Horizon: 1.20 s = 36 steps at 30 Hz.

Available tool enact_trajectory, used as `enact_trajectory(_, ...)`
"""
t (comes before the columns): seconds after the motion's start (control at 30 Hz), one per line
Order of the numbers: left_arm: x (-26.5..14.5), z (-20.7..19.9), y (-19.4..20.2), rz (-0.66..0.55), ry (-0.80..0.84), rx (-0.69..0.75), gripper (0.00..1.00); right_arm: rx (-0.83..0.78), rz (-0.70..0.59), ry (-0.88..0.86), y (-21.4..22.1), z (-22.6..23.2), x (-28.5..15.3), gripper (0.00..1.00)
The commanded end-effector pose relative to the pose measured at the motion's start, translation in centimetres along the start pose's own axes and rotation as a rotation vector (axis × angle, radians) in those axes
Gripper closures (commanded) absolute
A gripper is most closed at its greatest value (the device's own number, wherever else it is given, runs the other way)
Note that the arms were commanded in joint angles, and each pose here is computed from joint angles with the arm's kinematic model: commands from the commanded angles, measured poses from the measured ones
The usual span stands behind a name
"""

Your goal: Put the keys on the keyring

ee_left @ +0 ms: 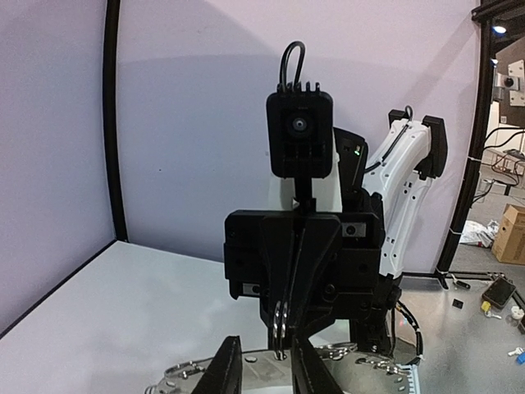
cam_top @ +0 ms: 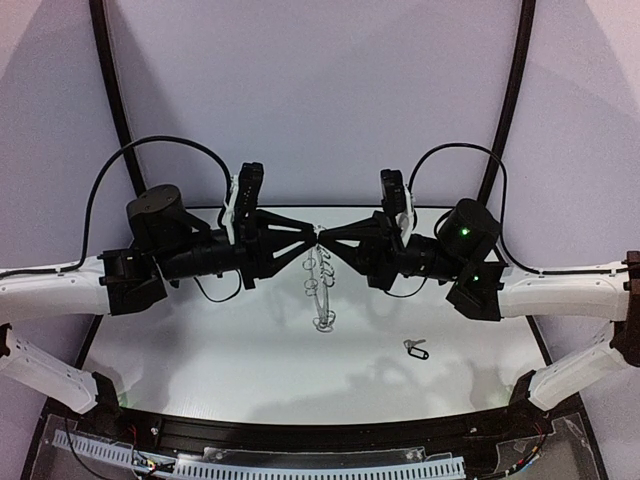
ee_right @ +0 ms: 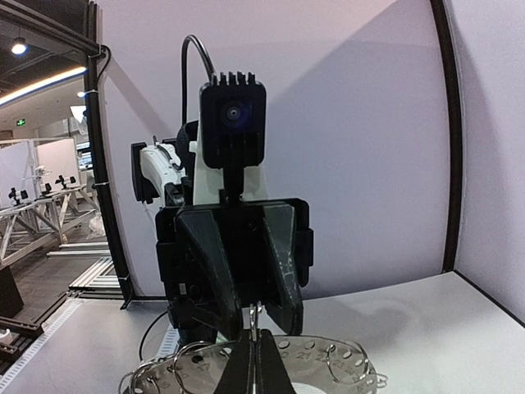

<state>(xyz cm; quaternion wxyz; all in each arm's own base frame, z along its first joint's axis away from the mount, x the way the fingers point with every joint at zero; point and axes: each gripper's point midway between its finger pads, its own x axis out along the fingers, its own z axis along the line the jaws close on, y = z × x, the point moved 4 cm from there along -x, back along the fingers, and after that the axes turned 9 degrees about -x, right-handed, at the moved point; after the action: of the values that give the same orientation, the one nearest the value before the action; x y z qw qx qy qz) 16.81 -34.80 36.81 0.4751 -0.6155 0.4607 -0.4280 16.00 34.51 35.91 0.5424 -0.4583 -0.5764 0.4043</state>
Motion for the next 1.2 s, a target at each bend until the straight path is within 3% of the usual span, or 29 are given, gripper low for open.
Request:
enact_trajectory(0.0,0.1,-0.1,-0.9,-0.037,-0.002,0.023,0.80,-0.022,-0.026,-0.050,-0.7,1.1,0.7,1.00)
enact_trajectory(0.7,0.9,-0.1,0.4,0.016,0.030,0.013,0.94,-0.020,-0.071,-0.134,-1.1,2.0,1.3,1.00)
enact_trajectory(0.9,0.8,-1.3,2.3,0.167,0.122,-0.012,0.99,-0.039,0.036,-0.202,-0.2,2.6,1.7,1.00)
enact_trajectory(1.03,0.6,-0.2,3.6,0.255,0.032,-0.065,0.99,-0.050,0.097,-0.187,0.2,2.5,1.6,1.00)
enact_trajectory(1.17,0.6,0.8,3.9,0.260,-0.045,-0.128,0.99,-0.055,0.118,-0.172,0.3,2.5,1.3,1.00)
